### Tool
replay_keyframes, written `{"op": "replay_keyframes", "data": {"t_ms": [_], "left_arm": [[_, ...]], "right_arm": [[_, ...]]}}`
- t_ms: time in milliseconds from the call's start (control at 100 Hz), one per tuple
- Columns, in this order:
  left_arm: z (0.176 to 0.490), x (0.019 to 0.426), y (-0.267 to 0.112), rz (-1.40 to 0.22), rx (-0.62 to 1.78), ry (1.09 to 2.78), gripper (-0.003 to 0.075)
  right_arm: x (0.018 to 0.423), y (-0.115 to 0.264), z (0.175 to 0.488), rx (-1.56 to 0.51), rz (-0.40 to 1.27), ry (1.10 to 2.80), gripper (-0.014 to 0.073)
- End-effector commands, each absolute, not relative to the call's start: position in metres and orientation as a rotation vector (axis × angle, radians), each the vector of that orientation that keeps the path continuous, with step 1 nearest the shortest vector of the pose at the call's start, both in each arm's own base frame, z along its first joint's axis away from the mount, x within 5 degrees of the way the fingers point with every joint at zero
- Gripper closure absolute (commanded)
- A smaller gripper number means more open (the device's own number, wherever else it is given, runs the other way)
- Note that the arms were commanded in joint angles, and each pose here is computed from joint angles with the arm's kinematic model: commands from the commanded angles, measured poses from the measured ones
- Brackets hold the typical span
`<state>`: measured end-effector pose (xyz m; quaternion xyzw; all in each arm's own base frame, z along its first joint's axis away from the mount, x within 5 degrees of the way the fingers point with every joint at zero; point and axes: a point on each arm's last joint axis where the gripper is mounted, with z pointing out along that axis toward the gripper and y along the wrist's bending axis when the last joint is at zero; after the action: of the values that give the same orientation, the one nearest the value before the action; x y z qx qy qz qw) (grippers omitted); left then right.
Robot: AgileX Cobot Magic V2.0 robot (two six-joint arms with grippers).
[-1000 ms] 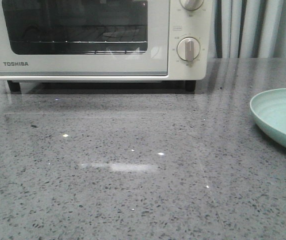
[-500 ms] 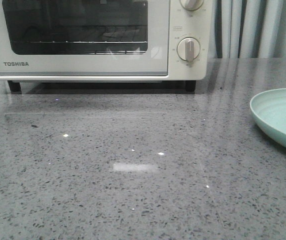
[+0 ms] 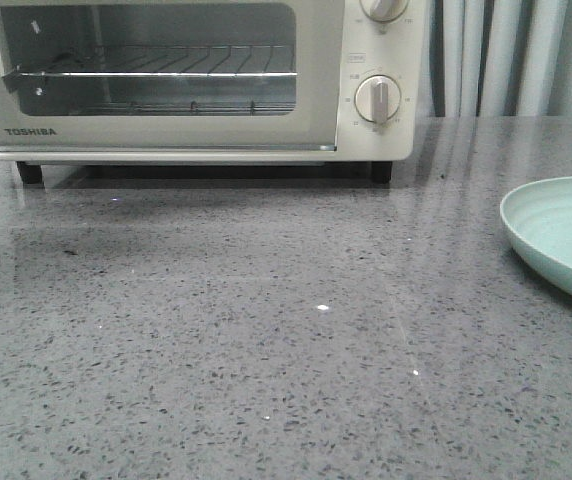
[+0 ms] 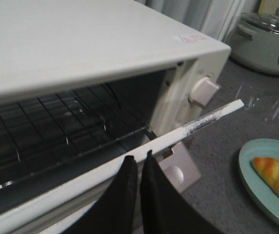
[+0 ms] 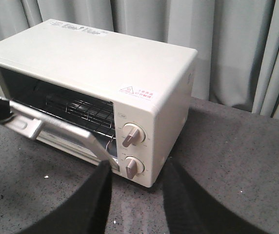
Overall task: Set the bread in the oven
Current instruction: 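Pull the oven door down and open with the left gripper, then lower the right gripper onto the croissant on the green plate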
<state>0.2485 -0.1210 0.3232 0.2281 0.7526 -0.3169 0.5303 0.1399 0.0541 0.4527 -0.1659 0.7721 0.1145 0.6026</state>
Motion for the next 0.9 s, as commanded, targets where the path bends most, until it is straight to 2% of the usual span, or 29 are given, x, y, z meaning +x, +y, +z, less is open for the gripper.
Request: {"op": "replay_keyframes", "data": {"t_ms": [0,210,340,600,670,830,890], "left_arm": [[0.32,0.232,-0.115,-0.746,0.526,1.798,0.074],[0.339,0.17,-0.103,-0.847,0.522,1.689,0.074],[0.363,0.132,-0.09,-0.806,0.532,1.591,0.074],[0.393,0.069,-0.065,-0.719,0.497,1.383,0.074],[0.396,0.06,-0.062,-0.713,0.497,1.347,0.074],[0.397,0.053,-0.06,-0.724,0.488,1.325,0.074],[0.397,0.053,-0.06,-0.722,0.491,1.326,0.074]], "right_arm": [[0.136,0.053,0.469,-0.37,0.269,1.696,0.0369],[0.135,0.053,0.461,-0.395,0.267,1.777,0.0369],[0.14,0.055,0.452,-0.421,0.254,1.864,0.0369],[0.177,0.064,0.408,-0.514,0.165,2.222,0.036],[0.191,0.067,0.396,-0.537,0.132,2.3,0.031],[0.219,0.068,0.366,-0.537,0.012,2.483,0.0081],[0.225,0.064,0.358,-0.522,-0.066,2.541,0.0034]]}}
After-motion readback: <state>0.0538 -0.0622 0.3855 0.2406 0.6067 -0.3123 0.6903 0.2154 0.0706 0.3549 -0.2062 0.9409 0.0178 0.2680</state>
